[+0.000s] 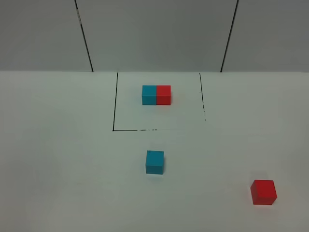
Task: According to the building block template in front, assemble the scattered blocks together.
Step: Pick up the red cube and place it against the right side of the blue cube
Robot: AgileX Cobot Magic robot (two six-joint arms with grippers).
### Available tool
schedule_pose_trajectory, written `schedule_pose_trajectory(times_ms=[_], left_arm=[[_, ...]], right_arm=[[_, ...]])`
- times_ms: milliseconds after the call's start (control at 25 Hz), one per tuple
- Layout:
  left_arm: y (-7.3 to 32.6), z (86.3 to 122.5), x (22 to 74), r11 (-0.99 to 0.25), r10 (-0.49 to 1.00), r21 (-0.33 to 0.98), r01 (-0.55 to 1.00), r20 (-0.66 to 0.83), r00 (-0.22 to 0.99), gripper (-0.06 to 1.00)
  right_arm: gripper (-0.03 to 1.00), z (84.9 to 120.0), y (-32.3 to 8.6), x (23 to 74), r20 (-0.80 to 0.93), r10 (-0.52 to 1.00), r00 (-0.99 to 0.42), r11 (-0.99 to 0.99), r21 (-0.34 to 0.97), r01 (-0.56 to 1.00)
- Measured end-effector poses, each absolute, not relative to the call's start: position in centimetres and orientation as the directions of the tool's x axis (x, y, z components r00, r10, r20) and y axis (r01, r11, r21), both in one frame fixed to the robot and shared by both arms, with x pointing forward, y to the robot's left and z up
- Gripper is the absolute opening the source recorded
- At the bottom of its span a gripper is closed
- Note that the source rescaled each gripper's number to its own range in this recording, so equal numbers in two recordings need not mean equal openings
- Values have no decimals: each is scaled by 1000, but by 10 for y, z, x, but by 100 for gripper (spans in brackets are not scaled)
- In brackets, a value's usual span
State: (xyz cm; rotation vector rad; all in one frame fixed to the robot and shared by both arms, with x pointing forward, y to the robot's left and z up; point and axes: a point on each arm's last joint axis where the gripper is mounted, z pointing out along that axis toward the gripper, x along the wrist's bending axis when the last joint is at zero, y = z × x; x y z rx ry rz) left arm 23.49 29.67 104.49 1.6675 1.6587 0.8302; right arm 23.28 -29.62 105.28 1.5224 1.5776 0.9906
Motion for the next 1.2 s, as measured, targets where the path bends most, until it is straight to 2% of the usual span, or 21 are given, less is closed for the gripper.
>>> schedule_pose_trajectory(times_ms=[1200], left_arm=[[297, 1045, 235, -20, 999, 801, 598, -2, 36, 69]], right_arm=[[100, 1053, -296, 233, 14, 999, -44, 8, 895, 446]])
